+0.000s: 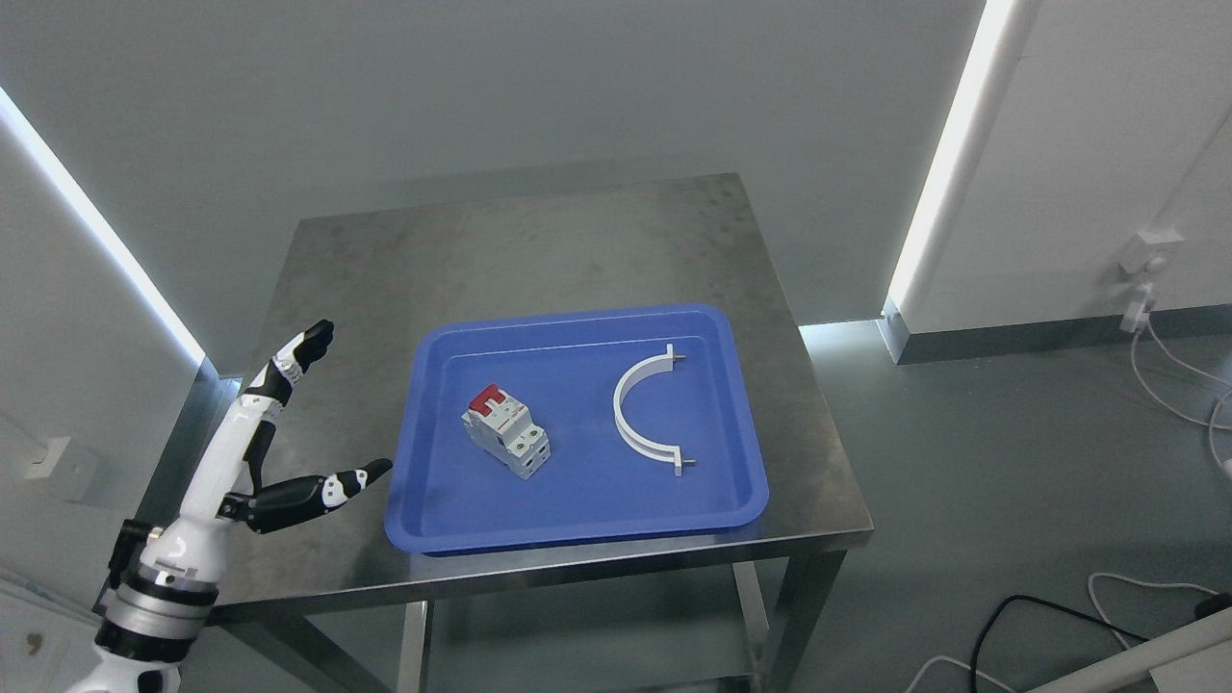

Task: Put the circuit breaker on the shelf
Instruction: 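Raise the left hand and reach over the tray toward the circuit breaker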

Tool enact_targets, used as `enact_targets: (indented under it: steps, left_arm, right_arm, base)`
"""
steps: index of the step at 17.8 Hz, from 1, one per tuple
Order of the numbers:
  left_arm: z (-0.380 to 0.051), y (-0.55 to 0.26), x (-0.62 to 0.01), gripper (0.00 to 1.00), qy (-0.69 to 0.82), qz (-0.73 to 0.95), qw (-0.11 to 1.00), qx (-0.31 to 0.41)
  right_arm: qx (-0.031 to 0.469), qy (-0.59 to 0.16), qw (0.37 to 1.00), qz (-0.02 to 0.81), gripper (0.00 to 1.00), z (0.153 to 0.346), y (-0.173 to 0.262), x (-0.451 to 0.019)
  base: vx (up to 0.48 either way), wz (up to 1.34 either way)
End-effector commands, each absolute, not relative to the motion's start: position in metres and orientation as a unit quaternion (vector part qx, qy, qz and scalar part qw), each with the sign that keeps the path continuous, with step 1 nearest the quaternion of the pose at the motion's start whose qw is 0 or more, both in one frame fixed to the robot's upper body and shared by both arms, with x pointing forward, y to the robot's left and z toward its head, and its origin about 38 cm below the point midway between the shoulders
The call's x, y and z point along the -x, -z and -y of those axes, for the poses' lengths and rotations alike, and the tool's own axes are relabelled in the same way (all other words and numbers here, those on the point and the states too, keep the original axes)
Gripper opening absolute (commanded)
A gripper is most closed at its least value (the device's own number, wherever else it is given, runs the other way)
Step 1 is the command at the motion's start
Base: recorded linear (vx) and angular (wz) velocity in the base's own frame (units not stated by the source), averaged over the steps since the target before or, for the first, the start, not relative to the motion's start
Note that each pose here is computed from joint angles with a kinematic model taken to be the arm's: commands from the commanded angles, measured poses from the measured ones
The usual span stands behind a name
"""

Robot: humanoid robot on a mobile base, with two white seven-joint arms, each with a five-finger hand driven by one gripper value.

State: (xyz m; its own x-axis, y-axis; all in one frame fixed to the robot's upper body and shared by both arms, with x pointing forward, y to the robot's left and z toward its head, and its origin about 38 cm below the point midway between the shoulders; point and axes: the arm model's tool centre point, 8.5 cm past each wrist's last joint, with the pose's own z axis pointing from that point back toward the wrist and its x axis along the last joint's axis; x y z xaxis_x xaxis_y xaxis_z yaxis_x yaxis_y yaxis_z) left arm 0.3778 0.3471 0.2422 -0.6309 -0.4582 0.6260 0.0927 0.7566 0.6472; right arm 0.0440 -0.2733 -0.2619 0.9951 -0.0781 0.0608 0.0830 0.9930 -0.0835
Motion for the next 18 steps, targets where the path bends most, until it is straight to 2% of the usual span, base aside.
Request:
enact_targets:
  steps: [1,7,14,18]
  left_arm:
    - [-0.376,-0.315,-0.424,0.98,0.562,0.69,0.401,-0.217]
    - [-0.378,-0.332,-0.443,0.94,0.65,0.591,0.398,-0.266]
    - [-0.35,-0.333,-0.45,0.94,0.712,0.539,0.374,-0.251]
    - [-0.29,-0.321,-0.453,0.94,0.744,0.544,0.323,-0.214]
  right_arm:
    - [0.053,0.039,0.997,0.05,1.0,0.285,0.261,-0.04]
    - [0.053,0.039,0.997,0.05,1.0,0.285,0.261,-0.04]
    - [0.053,0.039,0.997,0.05,1.0,0.285,0.261,-0.04]
    - [0.053,0.039,0.997,0.049,1.0,0.285,0.261,-0.039]
  base:
    - [0.0,0.0]
    - [0.0,0.0]
    - [0.0,0.0]
    - [0.0,0.0]
